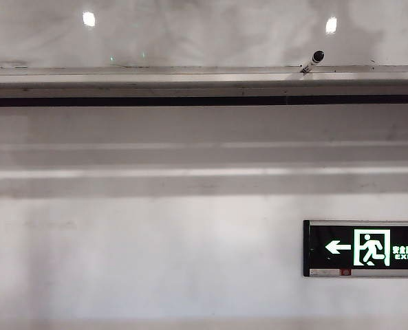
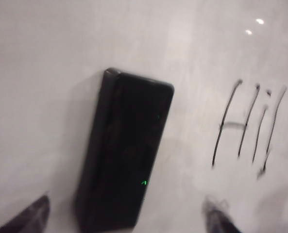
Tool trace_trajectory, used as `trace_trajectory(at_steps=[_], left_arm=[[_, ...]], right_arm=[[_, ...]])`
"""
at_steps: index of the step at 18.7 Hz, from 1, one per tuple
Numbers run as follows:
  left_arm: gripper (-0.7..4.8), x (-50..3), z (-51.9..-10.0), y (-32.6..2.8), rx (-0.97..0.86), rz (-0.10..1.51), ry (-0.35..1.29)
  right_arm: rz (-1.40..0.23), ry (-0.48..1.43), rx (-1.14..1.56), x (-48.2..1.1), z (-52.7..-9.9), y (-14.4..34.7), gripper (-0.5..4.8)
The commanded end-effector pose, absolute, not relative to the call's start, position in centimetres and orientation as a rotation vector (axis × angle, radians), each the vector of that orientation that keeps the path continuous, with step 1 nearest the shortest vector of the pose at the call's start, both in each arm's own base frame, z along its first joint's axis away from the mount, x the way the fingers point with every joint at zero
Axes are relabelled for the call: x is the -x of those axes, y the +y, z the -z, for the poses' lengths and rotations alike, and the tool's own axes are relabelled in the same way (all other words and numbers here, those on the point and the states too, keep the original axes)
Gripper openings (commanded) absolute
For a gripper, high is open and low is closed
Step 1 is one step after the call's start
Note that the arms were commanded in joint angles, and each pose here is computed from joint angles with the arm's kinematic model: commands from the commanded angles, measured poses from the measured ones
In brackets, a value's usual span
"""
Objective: Wipe the whiteboard clean using the black magnetic whiteboard eraser attached to the whiteboard.
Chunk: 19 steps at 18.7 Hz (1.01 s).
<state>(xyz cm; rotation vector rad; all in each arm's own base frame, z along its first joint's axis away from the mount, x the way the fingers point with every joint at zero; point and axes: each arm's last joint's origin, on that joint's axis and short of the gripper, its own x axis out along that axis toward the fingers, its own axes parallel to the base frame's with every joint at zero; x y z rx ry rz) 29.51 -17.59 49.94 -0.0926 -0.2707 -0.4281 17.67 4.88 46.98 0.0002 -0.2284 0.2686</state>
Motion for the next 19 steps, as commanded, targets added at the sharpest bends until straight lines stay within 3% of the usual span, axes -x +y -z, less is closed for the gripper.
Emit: trace_trajectory(at_steps=[1,7,19], left_arm=[[4.79,-30.2,-50.5,-19.4,0.112,0.378,-0.373],[4.79,-34.0,-48.2,-22.9,0.09,0.261,-0.392],[4.79,-35.9,-45.9,-24.1,0.03,0.109,-0.374]], right_arm=[[-0.271,-0.255,-0.007,-17.4,-47.4,4.8,-0.06],[-0.326,-0.255,-0.011,-17.2,-47.4,5.6,-0.06],[-0.351,-0.269,-0.014,-16.6,-47.6,5.7,-0.06]])
